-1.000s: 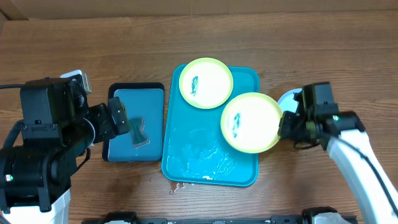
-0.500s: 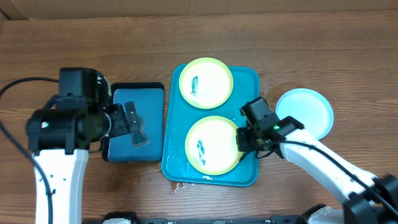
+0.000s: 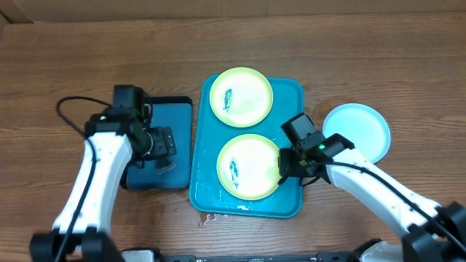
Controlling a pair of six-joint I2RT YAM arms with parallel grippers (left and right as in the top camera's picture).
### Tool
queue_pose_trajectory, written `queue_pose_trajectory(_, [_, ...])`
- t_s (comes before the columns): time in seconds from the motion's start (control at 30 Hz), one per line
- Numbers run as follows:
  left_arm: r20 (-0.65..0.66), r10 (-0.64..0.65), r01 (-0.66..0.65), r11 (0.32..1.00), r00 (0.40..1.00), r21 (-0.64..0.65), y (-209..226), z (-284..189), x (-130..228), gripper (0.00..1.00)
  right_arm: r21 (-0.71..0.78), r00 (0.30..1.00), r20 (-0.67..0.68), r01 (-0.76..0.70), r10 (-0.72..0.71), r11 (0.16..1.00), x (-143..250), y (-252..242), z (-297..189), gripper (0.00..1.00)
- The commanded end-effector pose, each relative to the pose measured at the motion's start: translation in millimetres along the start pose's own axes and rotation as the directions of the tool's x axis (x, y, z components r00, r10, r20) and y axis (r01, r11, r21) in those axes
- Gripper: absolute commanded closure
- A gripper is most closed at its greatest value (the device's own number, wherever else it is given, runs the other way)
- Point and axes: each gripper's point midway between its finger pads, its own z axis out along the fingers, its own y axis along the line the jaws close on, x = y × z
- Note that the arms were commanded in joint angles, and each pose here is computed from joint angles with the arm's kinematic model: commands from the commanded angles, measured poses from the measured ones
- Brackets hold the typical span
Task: Clean dirty plates on tray and stack at the side
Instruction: 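Grip the lower yellow plate rim with the right gripper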
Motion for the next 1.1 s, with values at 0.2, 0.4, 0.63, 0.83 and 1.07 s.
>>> queue_pose_trajectory(0.2, [-0.139,-0.039,0.033,0.998,0.989,-0.047,3,62,3,0.57,-0.073,0.991,0.132,-0.006,0.016,0.997,-16,14,-49,0.62])
queue_pose_trajectory(0.4, [-0.160,-0.040,0.038,0.999,0.986,-0.019,-3,82,-1,0.96,-0.055,0.994,0.105,-0.011,0.017,0.998,-9,9,-48,0.63])
queue_pose_trajectory(0.63, [-0.152,-0.040,0.041,0.999,0.988,0.004,-9,55,-10,0.96,-0.052,0.995,0.099,-0.011,0.016,0.999,-8,8,-48,0.63])
queue_pose_trajectory(0.83, [-0.098,-0.031,0.033,0.999,0.995,0.021,-15,23,-24,0.96,-0.052,0.995,0.100,-0.011,0.016,0.999,-8,9,-48,0.63])
queue_pose_trajectory(1.07, [-0.046,0.013,-0.018,0.992,0.999,-0.122,-3,46,-25,0.96,-0.052,0.995,0.100,-0.012,0.017,0.999,-8,9,-48,0.63])
